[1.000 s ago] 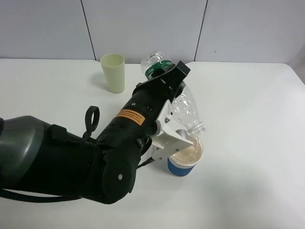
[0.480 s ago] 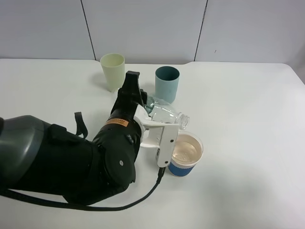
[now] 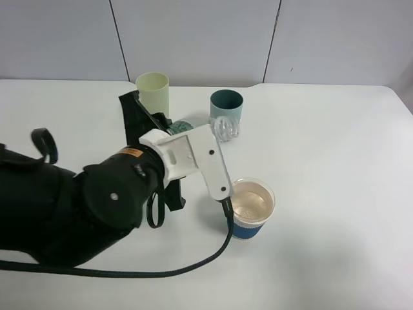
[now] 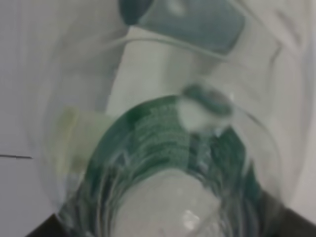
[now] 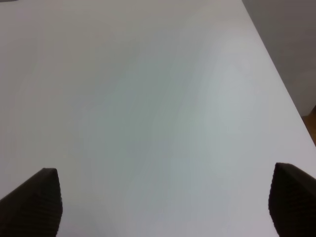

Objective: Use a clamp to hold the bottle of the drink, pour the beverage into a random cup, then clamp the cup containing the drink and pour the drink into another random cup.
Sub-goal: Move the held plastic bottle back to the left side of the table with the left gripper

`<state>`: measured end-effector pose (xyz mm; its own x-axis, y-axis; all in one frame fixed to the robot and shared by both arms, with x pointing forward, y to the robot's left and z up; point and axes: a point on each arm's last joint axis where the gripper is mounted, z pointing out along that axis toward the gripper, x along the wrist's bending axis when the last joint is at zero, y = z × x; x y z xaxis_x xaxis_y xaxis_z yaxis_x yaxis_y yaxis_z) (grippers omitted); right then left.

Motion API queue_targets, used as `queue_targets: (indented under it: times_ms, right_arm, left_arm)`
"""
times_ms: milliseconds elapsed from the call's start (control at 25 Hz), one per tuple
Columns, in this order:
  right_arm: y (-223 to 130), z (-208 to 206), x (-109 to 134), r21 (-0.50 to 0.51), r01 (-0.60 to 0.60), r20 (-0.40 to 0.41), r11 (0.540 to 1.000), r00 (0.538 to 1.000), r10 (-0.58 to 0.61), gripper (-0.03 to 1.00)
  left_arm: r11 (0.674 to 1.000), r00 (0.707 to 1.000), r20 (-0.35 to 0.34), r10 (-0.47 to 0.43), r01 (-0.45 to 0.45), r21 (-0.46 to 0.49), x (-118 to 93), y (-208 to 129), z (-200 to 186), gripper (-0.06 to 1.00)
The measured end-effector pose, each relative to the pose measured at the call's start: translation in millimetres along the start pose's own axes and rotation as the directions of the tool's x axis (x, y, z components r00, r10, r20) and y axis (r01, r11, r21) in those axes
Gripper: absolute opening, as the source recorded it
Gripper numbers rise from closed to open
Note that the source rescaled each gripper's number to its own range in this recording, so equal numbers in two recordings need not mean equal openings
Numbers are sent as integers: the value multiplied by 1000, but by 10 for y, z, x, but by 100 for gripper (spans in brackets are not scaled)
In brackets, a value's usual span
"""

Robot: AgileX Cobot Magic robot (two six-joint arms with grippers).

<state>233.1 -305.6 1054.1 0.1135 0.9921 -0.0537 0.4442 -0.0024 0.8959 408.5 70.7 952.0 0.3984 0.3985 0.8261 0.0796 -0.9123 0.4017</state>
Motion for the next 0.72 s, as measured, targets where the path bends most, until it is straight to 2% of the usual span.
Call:
queue_targets:
  times_ms: [200,400,480,560,640,680,720]
  right_arm:
    - [0,0,0,0,0,0,1000,1000,0,52]
    - [0,0,0,0,0,0,1000,1000,0,51]
    - [0,0,0,0,0,0,1000,1000,0,50]
    - [0,0,0,0,0,0,1000,1000,0,49]
    - [0,0,0,0,0,0,1000,1000,0,50]
    - [0,0,0,0,0,0,1000,1000,0,50]
    - [0,0,0,0,0,0,1000,1000,0,50]
  left_arm:
    - [984,986,-13,-166,164,-68,159,-242,-137,1]
    - [917,921,-6,-388,386,-96,301,-496,-203,1]
    - [876,881,-4,-473,470,-108,365,-602,-200,1]
    - [818,827,17,-562,558,-141,425,-703,-199,1]
    - [743,759,49,-649,647,-172,488,-796,-182,1]
    - [695,717,77,-693,693,-190,515,-832,-178,1]
    - [639,662,93,-743,745,-193,548,-892,-161,1]
